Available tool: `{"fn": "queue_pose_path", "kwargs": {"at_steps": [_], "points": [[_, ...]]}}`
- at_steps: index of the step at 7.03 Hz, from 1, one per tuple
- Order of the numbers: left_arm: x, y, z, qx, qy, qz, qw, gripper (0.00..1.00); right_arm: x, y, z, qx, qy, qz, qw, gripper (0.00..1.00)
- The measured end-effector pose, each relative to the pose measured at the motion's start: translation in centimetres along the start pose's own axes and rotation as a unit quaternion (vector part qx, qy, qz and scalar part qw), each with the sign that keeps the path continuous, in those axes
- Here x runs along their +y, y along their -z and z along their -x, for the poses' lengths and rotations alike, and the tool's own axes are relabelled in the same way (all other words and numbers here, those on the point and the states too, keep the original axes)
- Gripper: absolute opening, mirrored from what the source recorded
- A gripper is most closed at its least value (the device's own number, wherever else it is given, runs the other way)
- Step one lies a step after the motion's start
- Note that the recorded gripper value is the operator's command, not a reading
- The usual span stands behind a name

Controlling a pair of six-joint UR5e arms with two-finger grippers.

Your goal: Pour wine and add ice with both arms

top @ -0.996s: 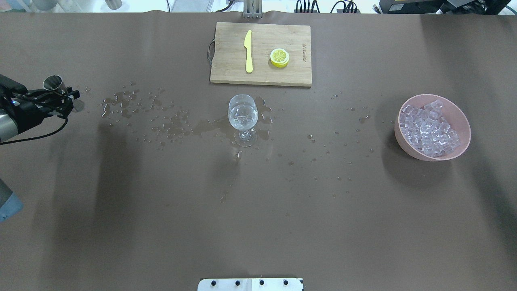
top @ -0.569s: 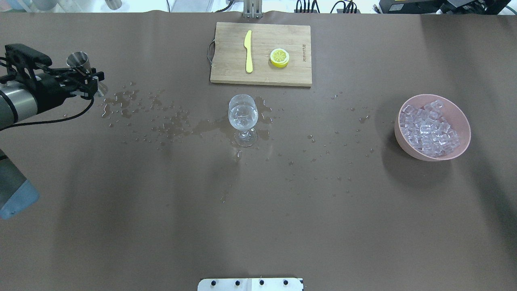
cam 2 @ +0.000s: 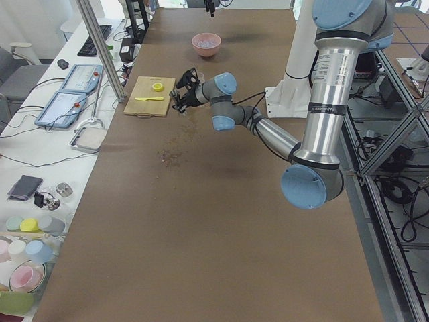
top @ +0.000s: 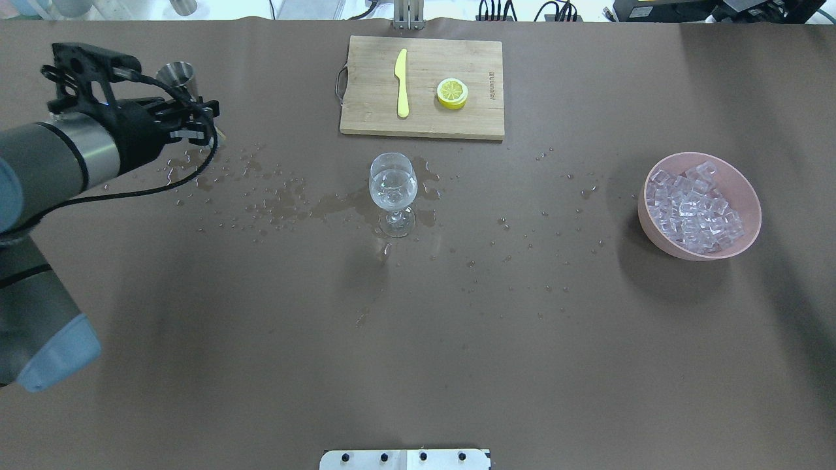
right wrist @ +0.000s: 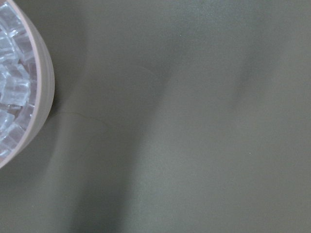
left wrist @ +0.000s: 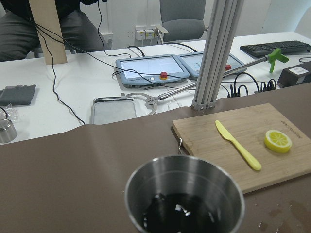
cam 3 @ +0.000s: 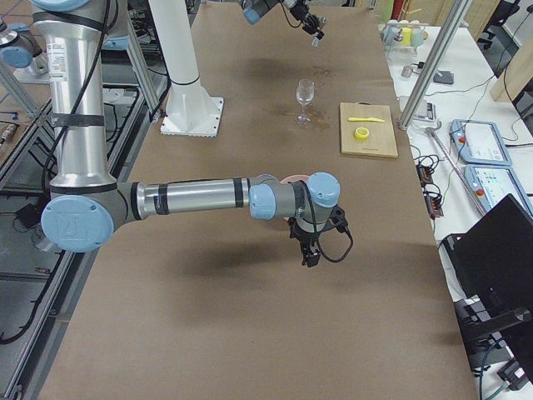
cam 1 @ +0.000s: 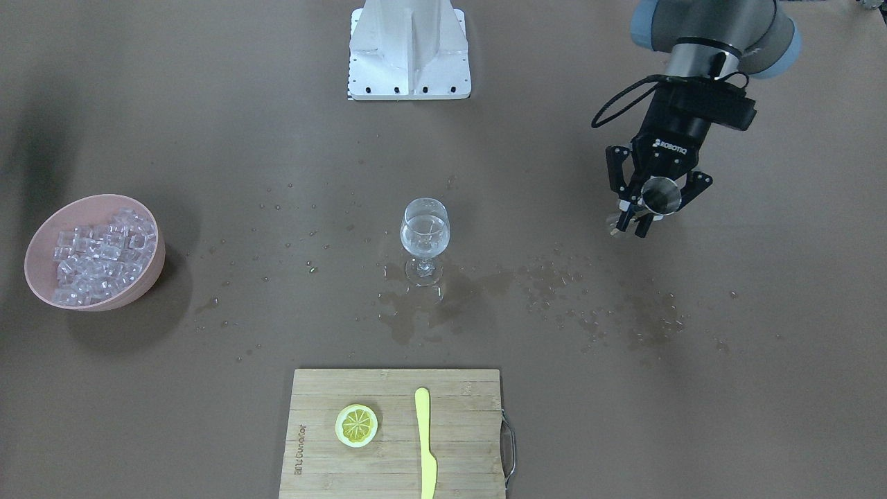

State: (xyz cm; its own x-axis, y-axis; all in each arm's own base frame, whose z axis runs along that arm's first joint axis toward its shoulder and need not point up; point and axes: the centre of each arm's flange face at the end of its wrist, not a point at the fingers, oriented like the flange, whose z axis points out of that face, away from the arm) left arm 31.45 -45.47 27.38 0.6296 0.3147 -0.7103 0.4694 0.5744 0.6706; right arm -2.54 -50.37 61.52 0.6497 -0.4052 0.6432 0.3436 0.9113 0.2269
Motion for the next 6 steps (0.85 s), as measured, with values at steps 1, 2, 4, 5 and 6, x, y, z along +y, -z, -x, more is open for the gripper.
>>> {"fn": "queue_pose_path", "kwargs": {"at_steps": [1, 2, 4, 5, 6], "points": [[0.1, -0.8, -3.6, -0.018, -0.041, -0.006, 0.9990, 0.00, -0.1, -0.1, -0.1, 0.000, 0.000, 0.001, 1.0000, 1.00], [-0.1, -1.4, -6.5, -0.030, -0.105, -0.004, 0.9940, 0.00, -0.3, -0.2, -0.2, 0.000, -0.002, 0.002, 1.0000, 1.00], [-0.8, -2.7, -11.2, -0.046, -0.176, 0.015, 0.9832, 0.00, -0.4, -0.3, -0.4, -0.001, -0.003, 0.003, 1.0000, 1.00], [-1.7, -3.5, -13.9, -0.058, -0.203, 0.034, 0.9769, 0.00, -0.4, -0.4, -0.4, -0.001, -0.003, 0.004, 1.0000, 1.00], [-2.0, -3.8, -16.0, -0.074, -0.247, 0.048, 0.9649, 0.00, -0.3, -0.5, -0.5, -0.001, -0.004, 0.004, 1.0000, 1.00]]}}
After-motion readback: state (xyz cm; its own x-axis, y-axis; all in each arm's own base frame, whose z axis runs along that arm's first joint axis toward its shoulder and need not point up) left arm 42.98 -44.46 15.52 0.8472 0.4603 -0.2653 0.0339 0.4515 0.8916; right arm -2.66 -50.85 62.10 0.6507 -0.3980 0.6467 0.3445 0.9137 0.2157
